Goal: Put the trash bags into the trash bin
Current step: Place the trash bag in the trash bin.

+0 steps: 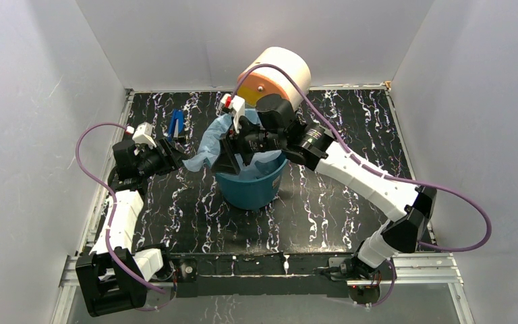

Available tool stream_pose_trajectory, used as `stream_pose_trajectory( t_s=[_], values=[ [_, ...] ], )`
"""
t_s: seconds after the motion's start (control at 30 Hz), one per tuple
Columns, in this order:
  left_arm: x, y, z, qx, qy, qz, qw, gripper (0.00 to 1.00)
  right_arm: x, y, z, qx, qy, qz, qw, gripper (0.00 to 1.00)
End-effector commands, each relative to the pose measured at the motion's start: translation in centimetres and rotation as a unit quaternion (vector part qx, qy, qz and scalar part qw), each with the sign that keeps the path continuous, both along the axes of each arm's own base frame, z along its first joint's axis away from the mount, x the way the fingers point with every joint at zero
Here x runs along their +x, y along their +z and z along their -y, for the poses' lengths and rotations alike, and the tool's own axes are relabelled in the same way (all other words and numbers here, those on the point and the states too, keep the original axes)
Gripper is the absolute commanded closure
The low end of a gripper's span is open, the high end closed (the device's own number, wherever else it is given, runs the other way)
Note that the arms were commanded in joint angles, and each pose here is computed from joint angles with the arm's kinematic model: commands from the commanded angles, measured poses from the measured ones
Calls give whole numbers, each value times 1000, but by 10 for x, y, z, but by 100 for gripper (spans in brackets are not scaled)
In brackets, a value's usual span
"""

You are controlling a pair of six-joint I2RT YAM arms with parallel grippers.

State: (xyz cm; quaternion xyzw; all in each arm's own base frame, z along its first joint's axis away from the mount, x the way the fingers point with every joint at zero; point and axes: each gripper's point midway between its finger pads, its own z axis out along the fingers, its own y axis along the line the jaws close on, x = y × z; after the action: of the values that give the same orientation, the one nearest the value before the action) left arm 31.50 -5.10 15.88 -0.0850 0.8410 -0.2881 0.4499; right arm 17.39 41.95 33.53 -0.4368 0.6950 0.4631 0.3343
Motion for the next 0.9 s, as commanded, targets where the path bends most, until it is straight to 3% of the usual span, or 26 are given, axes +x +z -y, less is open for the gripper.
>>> stream_pose_trajectory(
  t_s=[0.0, 0.17, 0.47, 0.6, 0.87],
  values=[
    [2, 6, -2, 6, 0, 12, 1000, 43, -4, 40, -8, 62, 21, 25, 998, 31],
    [2, 4, -2, 4, 1, 9, 1000, 43, -23, 38, -14, 73, 84, 4, 994, 52],
    [2, 5, -2, 6, 1, 11, 1000, 43, -45, 33, 0, 72, 133, 23, 988, 80],
    [2, 5, -2, 6, 0, 10, 1000, 43, -56, 11, 3, 31, 161, -10, 986, 81],
    [2, 4, -2, 3, 2, 8, 1000, 43, -58, -41, 4, -56, 144, -54, 987, 66]
  ],
)
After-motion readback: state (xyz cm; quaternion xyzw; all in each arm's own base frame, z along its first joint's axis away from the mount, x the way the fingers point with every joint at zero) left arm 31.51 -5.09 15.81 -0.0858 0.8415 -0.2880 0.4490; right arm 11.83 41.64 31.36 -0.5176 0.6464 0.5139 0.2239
